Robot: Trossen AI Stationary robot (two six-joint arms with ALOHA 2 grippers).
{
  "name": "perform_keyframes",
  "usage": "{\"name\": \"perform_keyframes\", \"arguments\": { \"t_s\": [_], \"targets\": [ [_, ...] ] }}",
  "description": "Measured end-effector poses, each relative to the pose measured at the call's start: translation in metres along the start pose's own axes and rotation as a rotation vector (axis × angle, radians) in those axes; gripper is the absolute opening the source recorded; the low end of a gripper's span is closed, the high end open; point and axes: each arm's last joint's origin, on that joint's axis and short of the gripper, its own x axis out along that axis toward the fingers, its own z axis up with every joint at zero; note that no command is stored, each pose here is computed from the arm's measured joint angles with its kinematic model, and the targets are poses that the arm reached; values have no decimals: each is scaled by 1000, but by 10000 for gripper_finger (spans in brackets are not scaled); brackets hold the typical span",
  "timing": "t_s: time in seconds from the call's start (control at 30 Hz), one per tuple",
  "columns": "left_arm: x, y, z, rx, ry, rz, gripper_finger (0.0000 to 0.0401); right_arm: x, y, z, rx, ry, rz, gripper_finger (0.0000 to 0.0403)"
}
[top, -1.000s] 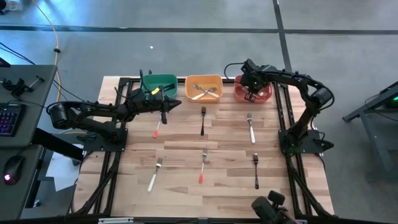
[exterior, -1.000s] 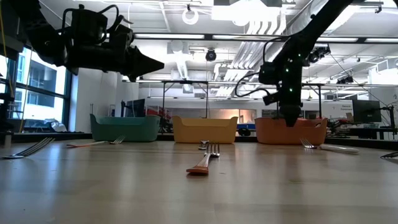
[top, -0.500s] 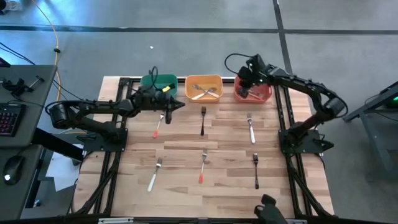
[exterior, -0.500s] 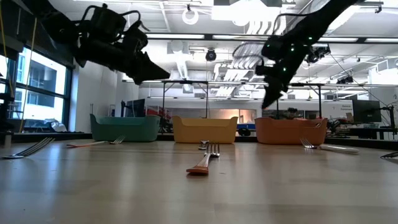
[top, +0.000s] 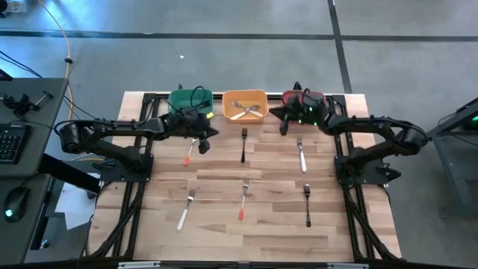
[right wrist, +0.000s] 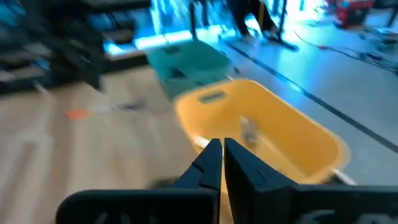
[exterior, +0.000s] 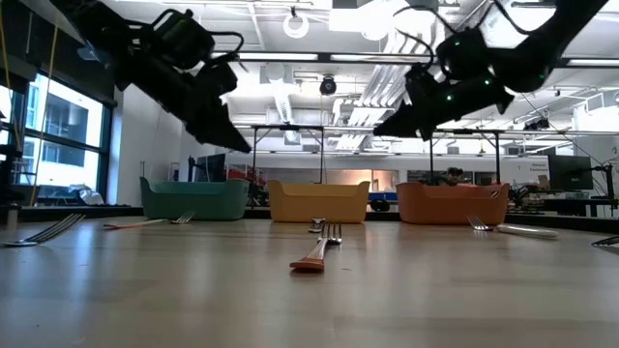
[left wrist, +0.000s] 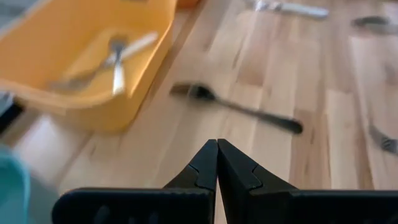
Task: Sort silverware by color (type)
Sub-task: Put the orange fork into the orange bin
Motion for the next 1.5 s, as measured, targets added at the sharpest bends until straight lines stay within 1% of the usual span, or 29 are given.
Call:
{"name": "perform_keyframes", "arguments": {
  "t_s": [0.07, 0.17, 0.23, 0.33, 0.43, 0.5, 0.6, 0.63, 0.7, 0.93, 1.03, 1.1, 1.17, 1.3, 1.4, 1.5],
  "targets": [
    [0, -2, -1, -46, 39, 31, 1, -1, 12, -4, 25, -49, 34, 1],
    [0, -6, -7, -89, 98, 46, 1, -1, 31, -6, 19, -108, 67, 0],
    [0, -10, -10, -120, 133, 48, 1, -1, 44, -8, 8, -111, 84, 0],
    [-1, -18, -17, -156, 203, 69, 1, 0, 62, -9, -40, -108, 98, 0],
    [-3, -23, -25, -202, 281, 164, 1, 0, 77, -11, -96, -105, 112, 0],
    [-7, -23, -34, -257, 357, 239, 1, 0, 84, -11, -127, -106, 134, 0],
    [-13, -16, -45, -408, 455, 354, 2, -1, 88, -11, -162, -119, 148, 0],
    [-15, -14, -48, -456, 480, 383, 5, -1, 88, -10, -167, -121, 147, 0],
    [-17, -11, -51, -516, 505, 419, 17, -1, 87, -10, -168, -119, 145, 0],
    [-16, -2, -49, -567, 478, 433, 99, 0, 84, -10, -189, -120, 135, 0],
    [-13, 0, -53, -570, 493, 384, 121, 0, 85, -10, -200, -121, 142, 0],
    [-9, 1, -61, -573, 509, 350, 125, 0, 85, -10, -212, -122, 151, 0],
    [-3, 3, -68, -579, 513, 340, 124, 0, 85, -10, -213, -122, 153, 0],
    [4, 7, -74, -584, 539, 365, 108, 0, 85, -10, -213, -122, 153, 0],
    [5, 8, -75, -534, 550, 362, 76, 0, 85, -10, -212, -121, 153, 0],
    [3, 8, -74, -499, 536, 352, 26, 0, 85, -11, -209, -119, 153, 0]
  ]
}}
